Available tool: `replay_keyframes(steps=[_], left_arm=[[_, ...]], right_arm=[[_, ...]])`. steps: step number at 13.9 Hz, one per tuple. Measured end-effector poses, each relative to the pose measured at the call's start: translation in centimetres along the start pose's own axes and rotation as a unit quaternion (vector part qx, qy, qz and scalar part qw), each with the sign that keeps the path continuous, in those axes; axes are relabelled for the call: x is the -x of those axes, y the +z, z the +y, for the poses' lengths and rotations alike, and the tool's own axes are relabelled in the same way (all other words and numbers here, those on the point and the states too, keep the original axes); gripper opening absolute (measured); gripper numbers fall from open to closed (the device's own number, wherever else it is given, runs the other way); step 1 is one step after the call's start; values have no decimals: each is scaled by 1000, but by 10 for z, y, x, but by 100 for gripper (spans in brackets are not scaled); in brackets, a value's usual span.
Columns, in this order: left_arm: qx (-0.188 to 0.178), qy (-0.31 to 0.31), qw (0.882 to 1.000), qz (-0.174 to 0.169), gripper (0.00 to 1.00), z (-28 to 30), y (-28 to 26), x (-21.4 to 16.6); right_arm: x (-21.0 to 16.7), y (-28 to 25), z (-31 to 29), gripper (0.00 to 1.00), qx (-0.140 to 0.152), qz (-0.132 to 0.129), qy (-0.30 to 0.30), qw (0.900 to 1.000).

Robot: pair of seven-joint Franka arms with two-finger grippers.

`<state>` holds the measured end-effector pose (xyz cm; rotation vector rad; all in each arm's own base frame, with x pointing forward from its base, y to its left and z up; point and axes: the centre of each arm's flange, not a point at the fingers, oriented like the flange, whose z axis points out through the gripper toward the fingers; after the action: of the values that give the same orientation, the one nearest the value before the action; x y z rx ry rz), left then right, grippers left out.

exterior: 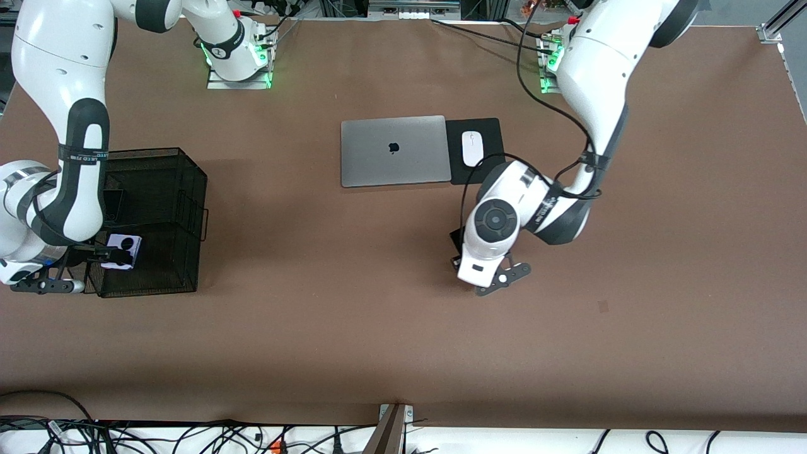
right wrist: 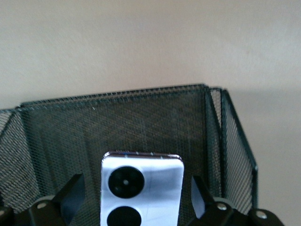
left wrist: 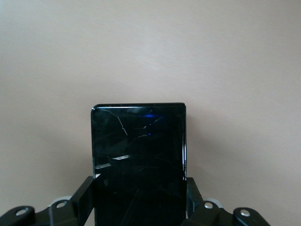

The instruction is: Place phones with both arms

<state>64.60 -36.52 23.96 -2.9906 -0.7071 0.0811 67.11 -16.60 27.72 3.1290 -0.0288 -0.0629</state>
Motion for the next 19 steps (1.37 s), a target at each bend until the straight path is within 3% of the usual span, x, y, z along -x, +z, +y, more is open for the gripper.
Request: replay_keyframes(steps=[6, 10, 15, 17, 19], left_arm=[[44, 33, 998, 6, 80, 66, 8, 51], [97, 58, 993, 27, 80, 101, 0, 95], [130, 78, 987, 46, 80, 118, 16, 106], [129, 100, 985, 49, 80, 121, 24, 109], [126, 137, 981, 53, 80, 123, 29, 113]], right_arm=[[-21, -38, -3, 100, 8, 33, -57, 998], [-24, -62, -16, 98, -26, -8, -75, 997], [-25, -114, -31, 98, -61, -48, -91, 993], [-20, -118, -41, 98, -81, -75, -69, 991], [-15, -122, -57, 98, -121, -100, -23, 987]])
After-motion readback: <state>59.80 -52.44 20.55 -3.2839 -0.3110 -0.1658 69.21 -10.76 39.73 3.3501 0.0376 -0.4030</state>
